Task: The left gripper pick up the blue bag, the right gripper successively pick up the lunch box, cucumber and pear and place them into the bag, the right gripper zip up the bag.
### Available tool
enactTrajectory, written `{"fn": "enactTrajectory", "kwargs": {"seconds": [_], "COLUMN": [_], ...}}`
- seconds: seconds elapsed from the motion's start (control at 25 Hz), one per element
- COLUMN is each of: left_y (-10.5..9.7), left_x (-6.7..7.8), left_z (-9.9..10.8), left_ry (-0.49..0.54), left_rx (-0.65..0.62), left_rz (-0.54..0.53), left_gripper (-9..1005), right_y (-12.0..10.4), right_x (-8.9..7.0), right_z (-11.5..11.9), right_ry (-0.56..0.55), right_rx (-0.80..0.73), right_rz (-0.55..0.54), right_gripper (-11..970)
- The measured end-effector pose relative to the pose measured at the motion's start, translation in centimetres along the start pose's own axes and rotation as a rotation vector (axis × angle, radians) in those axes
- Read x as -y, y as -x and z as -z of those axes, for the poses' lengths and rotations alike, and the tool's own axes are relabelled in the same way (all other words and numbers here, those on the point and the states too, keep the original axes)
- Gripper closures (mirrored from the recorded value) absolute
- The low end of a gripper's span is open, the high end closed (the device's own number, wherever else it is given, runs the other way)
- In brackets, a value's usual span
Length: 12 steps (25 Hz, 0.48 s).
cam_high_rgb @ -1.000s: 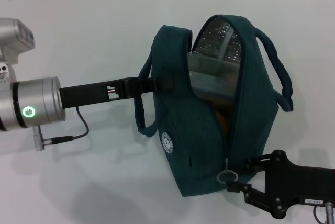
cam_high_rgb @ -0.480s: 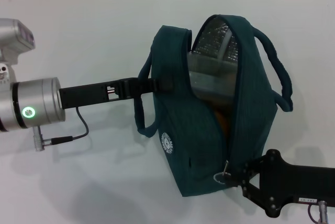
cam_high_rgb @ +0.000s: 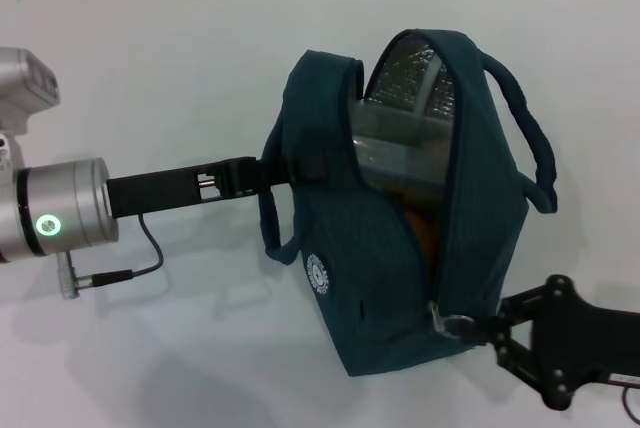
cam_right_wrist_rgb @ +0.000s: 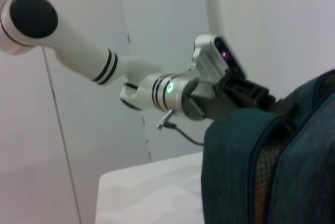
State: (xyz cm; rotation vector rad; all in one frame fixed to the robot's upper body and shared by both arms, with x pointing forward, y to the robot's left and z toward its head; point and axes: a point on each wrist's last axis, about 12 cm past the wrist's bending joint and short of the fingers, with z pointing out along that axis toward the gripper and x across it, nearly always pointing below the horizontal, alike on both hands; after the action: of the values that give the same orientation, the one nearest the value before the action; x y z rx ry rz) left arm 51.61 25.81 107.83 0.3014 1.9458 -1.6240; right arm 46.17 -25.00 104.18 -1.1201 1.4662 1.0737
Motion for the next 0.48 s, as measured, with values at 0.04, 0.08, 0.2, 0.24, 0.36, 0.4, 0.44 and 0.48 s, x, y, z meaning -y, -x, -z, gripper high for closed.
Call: {"fn": "enactTrajectory", "kwargs": {"seconds": [0.04,0.08,0.2,0.24,0.36,0.4,0.44,0.48], "left_y": [0.0,-0.1,-0.2,-0.3,-0.4,-0.4,-0.4,-0.3], "left_x": [0.0,0.0,0.1,0.1,0.4,0.4,0.5,0.5], "left_z": [0.0,0.1,0.1,0.1,0.2,0.2,0.2,0.2], "left_ry": [0.001,0.002,-0.005,-0.009,-0.038,-0.038,-0.041,-0.042], "left_rx": [-0.001,-0.003,-0.012,-0.013,-0.018,-0.018,-0.019,-0.019], "left_rz": [0.0,-0.003,-0.024,-0.031,-0.09,-0.09,-0.104,-0.111], "left_gripper": [919,919,835,792,681,654,627,600], "right_y": [0.0,0.1,0.5,0.5,0.9,1.1,1.2,1.4], "right_x": [0.0,-0.1,-0.1,-0.1,0.0,0.1,0.3,0.4], "right_z": [0.3,0.4,1.1,1.1,1.2,1.2,1.1,1.0], "right_ry": [-0.001,0.001,-0.005,-0.005,-0.013,-0.013,-0.011,-0.008], "right_rx": [0.006,0.011,0.041,0.041,0.068,0.076,0.082,0.085], "right_rz": [0.004,0.009,0.024,0.024,0.039,0.045,0.051,0.056], "right_gripper": [955,955,955,955,955,955,955,955]}}
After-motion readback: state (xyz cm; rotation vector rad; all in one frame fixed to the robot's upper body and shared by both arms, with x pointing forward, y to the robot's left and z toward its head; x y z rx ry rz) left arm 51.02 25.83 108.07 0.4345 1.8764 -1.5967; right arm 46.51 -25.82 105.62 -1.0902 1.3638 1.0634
